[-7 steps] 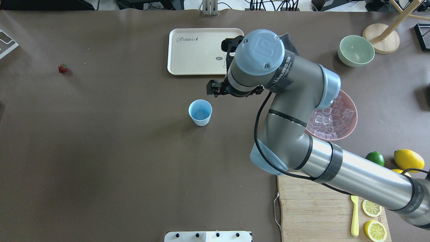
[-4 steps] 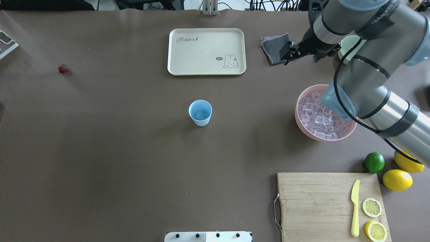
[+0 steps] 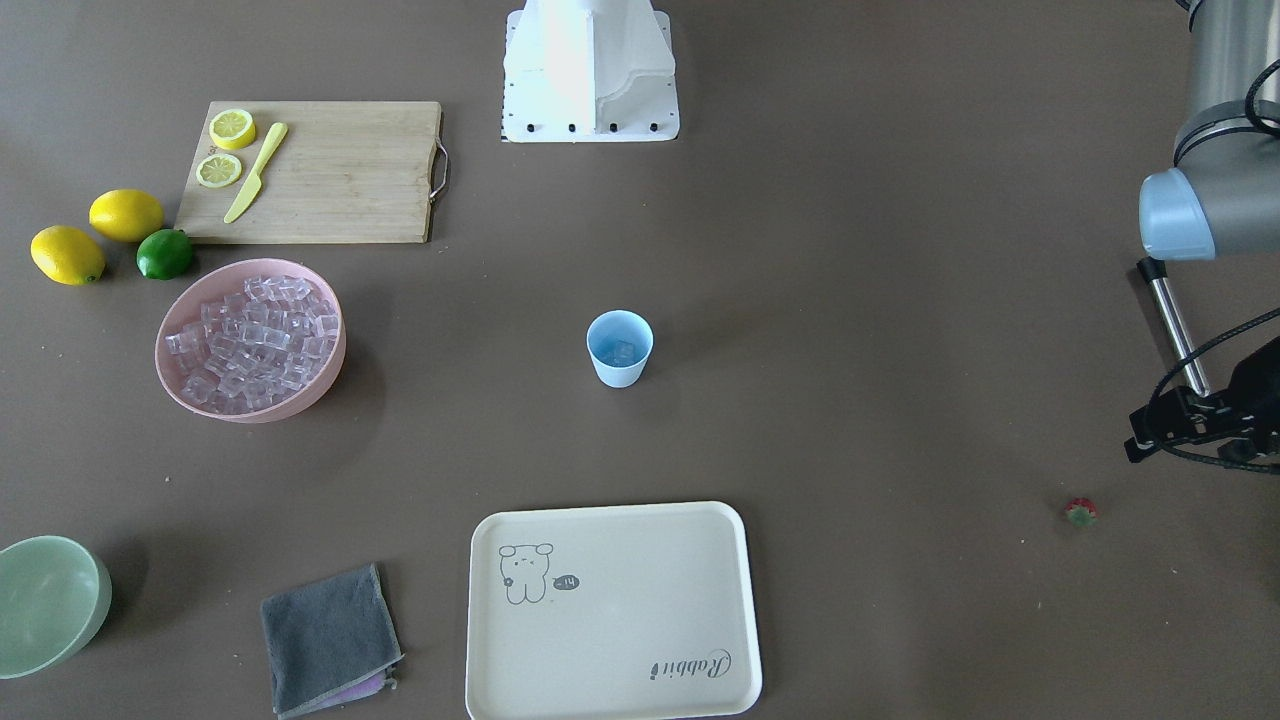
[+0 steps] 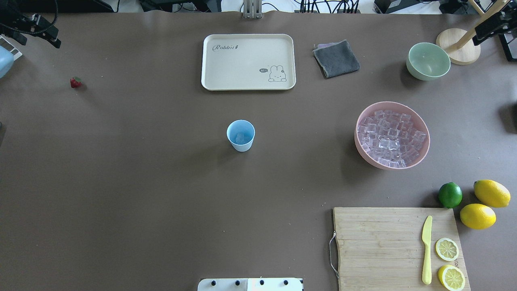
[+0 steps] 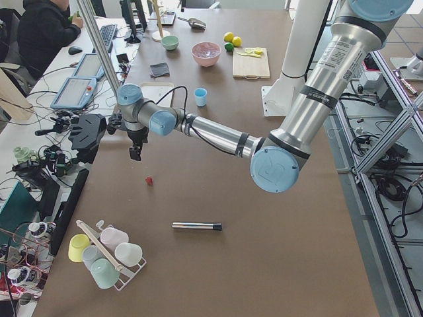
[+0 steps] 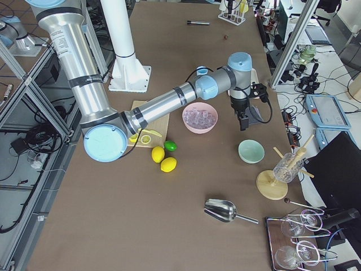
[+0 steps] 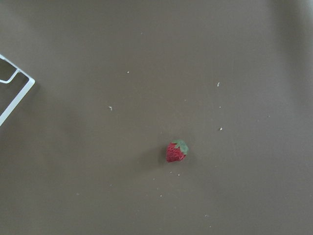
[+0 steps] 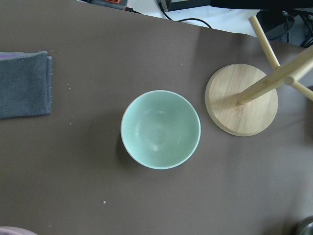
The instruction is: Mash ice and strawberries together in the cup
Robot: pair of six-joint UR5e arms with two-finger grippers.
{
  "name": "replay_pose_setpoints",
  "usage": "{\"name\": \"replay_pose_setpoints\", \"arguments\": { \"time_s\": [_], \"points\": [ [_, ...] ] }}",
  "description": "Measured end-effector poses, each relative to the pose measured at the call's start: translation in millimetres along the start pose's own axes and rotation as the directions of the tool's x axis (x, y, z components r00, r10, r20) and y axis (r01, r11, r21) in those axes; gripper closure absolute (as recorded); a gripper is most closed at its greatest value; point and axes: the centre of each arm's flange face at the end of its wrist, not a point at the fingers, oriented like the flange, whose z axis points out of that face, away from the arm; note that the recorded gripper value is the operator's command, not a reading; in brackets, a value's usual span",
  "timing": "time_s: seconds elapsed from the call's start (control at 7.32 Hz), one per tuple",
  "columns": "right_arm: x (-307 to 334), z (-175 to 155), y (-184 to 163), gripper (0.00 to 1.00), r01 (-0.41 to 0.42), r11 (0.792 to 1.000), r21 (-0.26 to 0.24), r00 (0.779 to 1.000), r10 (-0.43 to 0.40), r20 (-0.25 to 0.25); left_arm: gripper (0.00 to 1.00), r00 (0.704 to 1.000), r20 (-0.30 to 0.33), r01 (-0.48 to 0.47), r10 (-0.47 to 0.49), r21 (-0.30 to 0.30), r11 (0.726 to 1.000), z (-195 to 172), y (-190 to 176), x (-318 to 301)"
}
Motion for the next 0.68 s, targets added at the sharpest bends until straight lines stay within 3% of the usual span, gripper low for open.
{"name": "replay_pose_setpoints", "arguments": {
  "time_s": [0.27,0.68],
  "points": [
    [82.4,5.6,69.2,0.00,-0.024,0.999,-0.040,1.000,0.024,0.000,0.01,0.999,-0.001,-0.048,0.048,0.012,0.999,32.3,1.9,30.2],
    [109.9,-9.0,162.5,0.00,-0.069,0.996,-0.063,0.994,0.074,0.079,0.01,0.999,0.001,-0.044,0.044,-0.012,0.999,61.0,9.4,33.7]
  ]
}}
